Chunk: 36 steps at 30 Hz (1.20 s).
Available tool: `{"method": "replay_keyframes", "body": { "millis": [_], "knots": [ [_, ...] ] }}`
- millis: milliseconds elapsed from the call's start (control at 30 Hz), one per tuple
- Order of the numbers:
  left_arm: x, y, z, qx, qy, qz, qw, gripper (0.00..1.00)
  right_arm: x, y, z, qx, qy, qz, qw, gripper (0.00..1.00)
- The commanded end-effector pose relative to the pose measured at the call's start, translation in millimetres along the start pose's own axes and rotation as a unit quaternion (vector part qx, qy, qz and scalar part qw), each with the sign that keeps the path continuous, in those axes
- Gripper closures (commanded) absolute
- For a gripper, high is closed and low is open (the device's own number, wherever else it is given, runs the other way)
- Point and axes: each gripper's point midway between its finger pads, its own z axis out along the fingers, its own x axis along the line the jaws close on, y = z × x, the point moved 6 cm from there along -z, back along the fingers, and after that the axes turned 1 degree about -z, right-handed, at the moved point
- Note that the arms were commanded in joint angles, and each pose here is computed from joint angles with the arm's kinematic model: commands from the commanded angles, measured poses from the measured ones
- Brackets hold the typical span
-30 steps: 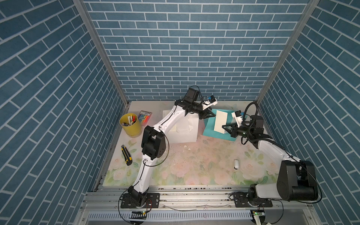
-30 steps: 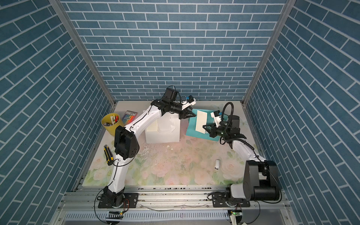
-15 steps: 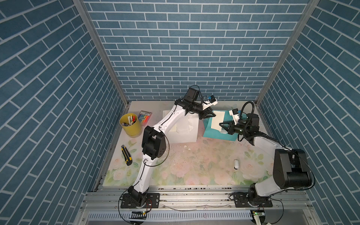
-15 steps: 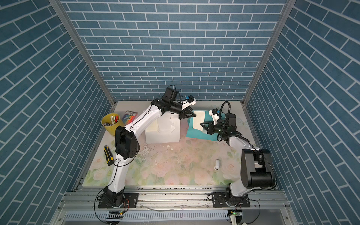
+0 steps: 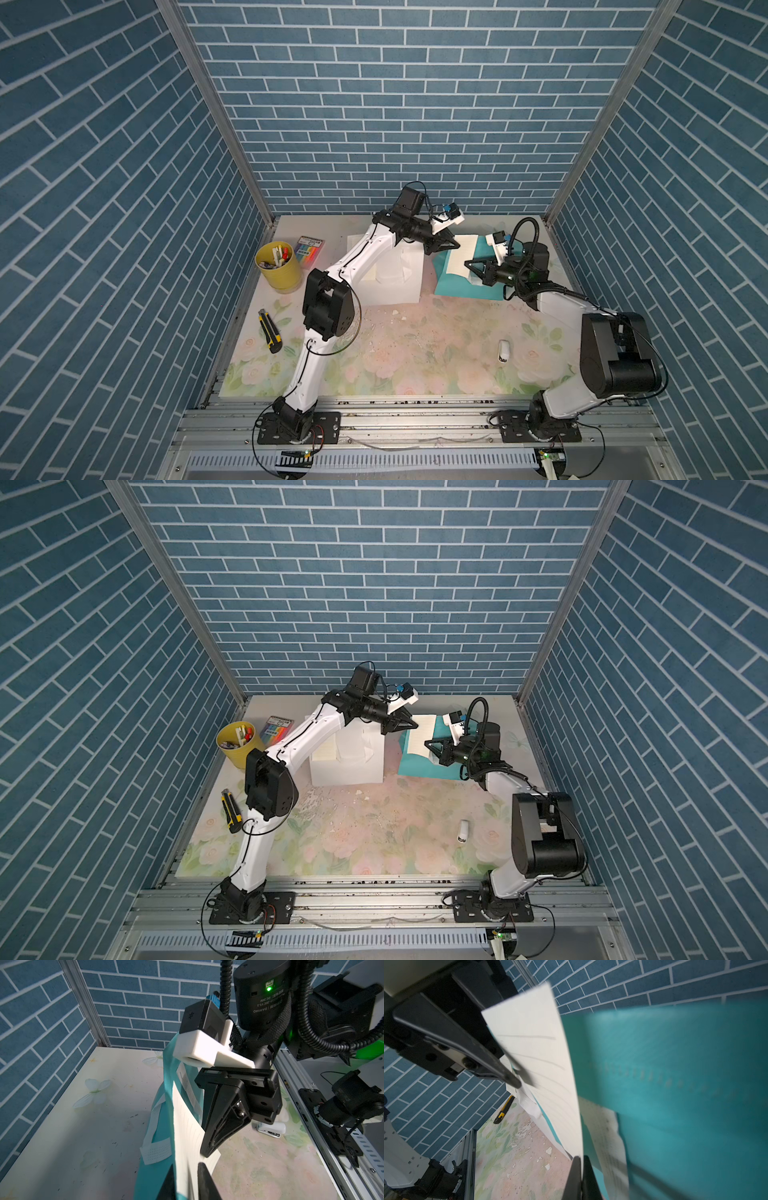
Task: Staple the receipts to the bags
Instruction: Hold the receipt from the takeout bag.
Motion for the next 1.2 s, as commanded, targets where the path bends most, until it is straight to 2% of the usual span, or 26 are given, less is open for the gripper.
{"method": "replay_keyframes", "body": {
  "millis": [0,100,333,500,800,967,1167],
  "knots": [
    [2.6,-4.5,4.8,0.003,-0.006,-0.010,1.000,0.79,1.2,-3.3,1.5,-0.003,0.005,-0.002,1.000,1.00],
    [1.8,-4.0,4.6,0.002,-0.008,-0.012,1.000,0.79,0.5,-4.2,2.0,-0.003,0.007,0.000,1.000,1.00],
    [0.3,-4.4,4.0,0.005,-0.010,-0.012,1.000,0.88,-0.1,-1.9,4.0,-0.006,0.015,0.002,1.000,1.00],
    [2.8,-2.8,3.4,0.004,-0.001,-0.012,1.000,0.78,-1.5,-7.0,4.6,-0.001,0.017,0.009,1.000,1.00],
    [3.5,-5.4,5.2,0.004,-0.004,-0.015,1.000,0.81,-3.3,-7.6,6.1,-0.003,0.020,0.018,1.000,1.00],
    [3.8,-5.3,5.2,0.004,-0.003,-0.015,1.000,0.76,-4.1,-10.1,6.6,0.001,0.021,0.023,1.000,1.00],
    [3.5,-6.9,6.3,0.004,-0.007,-0.018,1.000,0.85,-4.3,-8.5,7.0,0.000,0.021,0.024,1.000,1.00]
  ]
}}
